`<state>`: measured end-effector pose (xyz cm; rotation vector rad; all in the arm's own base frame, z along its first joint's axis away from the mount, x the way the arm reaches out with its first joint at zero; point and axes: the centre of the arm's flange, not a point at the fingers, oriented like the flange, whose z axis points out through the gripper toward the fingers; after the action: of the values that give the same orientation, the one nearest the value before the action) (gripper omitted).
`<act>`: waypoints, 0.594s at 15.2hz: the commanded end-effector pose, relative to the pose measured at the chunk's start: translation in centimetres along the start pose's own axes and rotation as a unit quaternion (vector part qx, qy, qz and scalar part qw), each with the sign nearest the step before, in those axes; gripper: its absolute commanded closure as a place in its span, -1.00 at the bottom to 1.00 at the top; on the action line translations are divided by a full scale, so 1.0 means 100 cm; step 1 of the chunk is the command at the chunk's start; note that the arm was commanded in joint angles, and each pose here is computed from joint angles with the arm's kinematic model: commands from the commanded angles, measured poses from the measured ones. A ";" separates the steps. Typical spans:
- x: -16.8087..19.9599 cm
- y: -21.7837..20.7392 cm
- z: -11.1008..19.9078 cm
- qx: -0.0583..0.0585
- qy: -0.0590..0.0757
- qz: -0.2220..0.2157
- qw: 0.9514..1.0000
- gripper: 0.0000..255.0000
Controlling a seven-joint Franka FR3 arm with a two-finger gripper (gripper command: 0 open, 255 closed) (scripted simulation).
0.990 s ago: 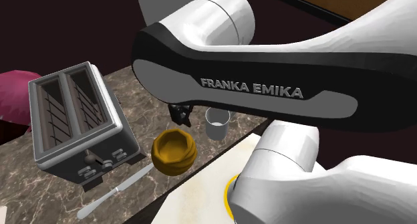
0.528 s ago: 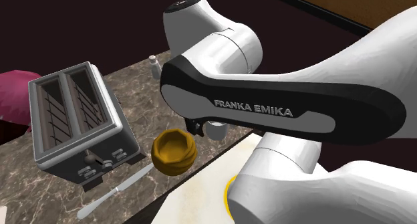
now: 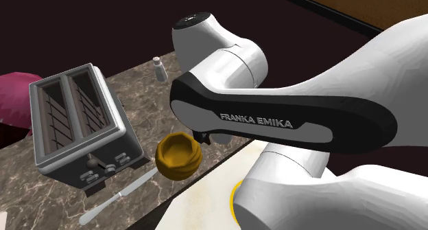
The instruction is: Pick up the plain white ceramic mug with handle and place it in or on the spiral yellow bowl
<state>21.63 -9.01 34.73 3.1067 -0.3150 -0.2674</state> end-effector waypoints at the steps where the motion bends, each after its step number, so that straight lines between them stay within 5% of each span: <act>1: 0.000 0.000 0.000 0.000 0.000 0.000 1.000 -1.00; 3: 0.000 0.000 0.000 0.000 0.000 0.000 1.000 -1.00; 4: 0.000 0.000 0.000 0.000 0.000 0.000 1.000 1.00; 9: 0.000 0.000 0.000 0.000 0.000 0.000 1.000 1.00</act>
<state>21.64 -9.01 34.71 3.1067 -0.3150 -0.2671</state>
